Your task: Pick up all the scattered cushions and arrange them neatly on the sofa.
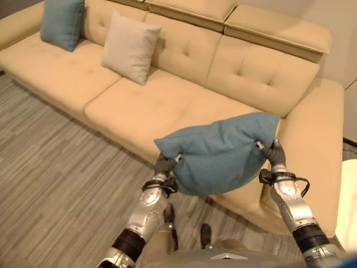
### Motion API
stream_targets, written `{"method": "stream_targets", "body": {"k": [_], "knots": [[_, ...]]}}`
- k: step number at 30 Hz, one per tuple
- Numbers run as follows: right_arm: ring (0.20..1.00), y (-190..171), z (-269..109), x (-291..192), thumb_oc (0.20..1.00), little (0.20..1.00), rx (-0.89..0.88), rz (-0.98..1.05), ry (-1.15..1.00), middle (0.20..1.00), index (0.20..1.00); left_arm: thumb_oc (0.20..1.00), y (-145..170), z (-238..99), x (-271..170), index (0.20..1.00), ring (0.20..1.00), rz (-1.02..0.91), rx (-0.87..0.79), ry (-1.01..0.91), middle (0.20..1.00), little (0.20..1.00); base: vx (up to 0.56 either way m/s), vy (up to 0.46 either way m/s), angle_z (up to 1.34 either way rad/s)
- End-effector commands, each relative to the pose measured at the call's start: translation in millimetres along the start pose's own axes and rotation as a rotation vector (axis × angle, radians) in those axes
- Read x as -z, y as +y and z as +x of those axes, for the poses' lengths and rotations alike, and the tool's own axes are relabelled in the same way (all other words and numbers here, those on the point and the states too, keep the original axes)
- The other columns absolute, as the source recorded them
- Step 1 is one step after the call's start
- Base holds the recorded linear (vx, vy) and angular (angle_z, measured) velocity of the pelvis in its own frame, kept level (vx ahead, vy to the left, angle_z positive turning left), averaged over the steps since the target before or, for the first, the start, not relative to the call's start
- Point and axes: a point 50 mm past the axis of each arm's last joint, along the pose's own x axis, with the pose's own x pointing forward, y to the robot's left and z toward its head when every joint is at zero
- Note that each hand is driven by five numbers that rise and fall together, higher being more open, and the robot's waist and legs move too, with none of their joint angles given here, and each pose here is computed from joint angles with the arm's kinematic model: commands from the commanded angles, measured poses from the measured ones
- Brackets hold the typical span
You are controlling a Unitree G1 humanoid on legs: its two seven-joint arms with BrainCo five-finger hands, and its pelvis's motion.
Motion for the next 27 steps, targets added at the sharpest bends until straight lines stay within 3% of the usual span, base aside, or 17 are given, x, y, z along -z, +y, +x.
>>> {"method": "stream_targets", "body": {"k": [1,16,27], "knots": [[0.200,7.9,12.0,-50.5,0.200,0.200,-0.029,0.067,-0.261,0.200,0.200,0.200,-30.5,6.2,-39.1,0.200,0.200,0.010,0.173,-0.208,0.200,0.200,0.23,0.165,-0.32],[0.200,-2.8,25.3,-57.2,0.200,0.200,0.030,-0.015,-0.285,0.200,0.200,0.200,-9.6,11.1,-59.8,0.200,0.200,0.084,0.113,-0.289,0.200,0.200,0.17,0.055,-0.33],[0.200,-5.2,16.9,-61.8,0.200,0.200,0.005,-0.018,-0.311,0.200,0.200,0.200,-32.9,12.7,-57.0,0.200,0.200,0.035,0.186,-0.284,0.200,0.200,0.13,-0.102,-0.03]]}}
